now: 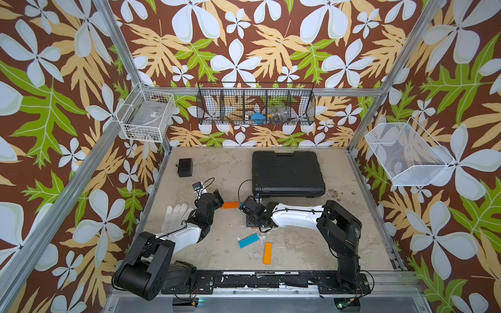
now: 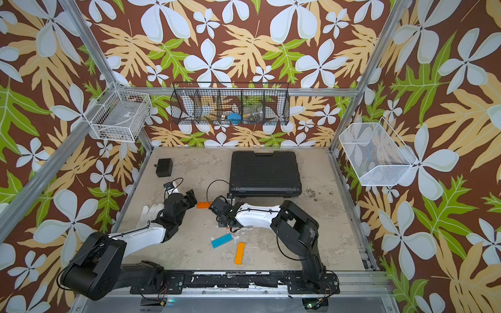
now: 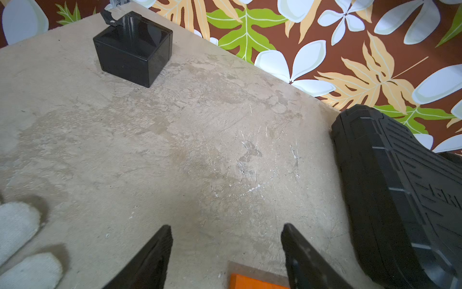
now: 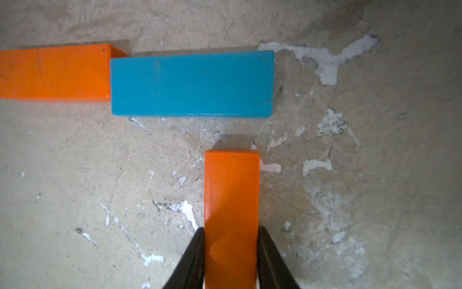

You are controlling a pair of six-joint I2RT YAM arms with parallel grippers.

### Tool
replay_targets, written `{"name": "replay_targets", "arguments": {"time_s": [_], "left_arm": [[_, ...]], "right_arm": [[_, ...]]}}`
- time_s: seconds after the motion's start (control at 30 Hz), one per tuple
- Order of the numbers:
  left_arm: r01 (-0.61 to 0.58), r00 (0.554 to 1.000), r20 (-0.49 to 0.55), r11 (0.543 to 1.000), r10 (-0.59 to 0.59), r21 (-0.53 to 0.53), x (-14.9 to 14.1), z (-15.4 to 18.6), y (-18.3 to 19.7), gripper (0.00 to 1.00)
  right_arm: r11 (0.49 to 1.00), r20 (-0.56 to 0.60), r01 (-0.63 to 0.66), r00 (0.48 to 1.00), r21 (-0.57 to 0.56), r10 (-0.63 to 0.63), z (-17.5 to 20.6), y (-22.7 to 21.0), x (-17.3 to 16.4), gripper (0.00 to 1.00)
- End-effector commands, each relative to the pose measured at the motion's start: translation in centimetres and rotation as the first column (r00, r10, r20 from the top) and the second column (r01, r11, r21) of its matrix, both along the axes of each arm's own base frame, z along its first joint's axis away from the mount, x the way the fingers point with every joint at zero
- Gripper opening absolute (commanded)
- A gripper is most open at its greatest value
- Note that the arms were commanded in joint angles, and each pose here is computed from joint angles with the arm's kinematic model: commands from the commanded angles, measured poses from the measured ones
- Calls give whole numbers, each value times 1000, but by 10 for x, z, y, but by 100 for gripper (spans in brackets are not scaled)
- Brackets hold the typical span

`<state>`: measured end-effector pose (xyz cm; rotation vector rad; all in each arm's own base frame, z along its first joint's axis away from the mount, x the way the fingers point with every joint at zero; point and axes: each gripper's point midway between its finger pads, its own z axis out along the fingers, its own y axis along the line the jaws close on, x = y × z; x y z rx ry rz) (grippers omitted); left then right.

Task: Assemble the number 7 with building blocks
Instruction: Assemble the building block at the center of the board.

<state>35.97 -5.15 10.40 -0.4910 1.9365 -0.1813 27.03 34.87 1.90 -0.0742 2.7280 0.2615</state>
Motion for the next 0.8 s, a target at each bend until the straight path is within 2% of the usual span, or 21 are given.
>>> {"name": "replay_targets", "arguments": {"time_s": [0.0, 0.4, 0.77], "left_arm": [[0, 1000, 13, 1000, 0, -5, 3, 4, -1, 72], [4, 1000, 10, 1000, -4, -6, 4, 4, -2, 72], [6, 1000, 7, 1000, -6, -5, 4, 3, -2, 72]], "right_arm": [[998, -45, 14, 999, -66, -17, -13, -14, -8, 33], [989, -13, 53, 998, -136, -55, -12, -24, -1, 32], [987, -3, 74, 997, -144, -75, -14, -26, 2, 31]]}}
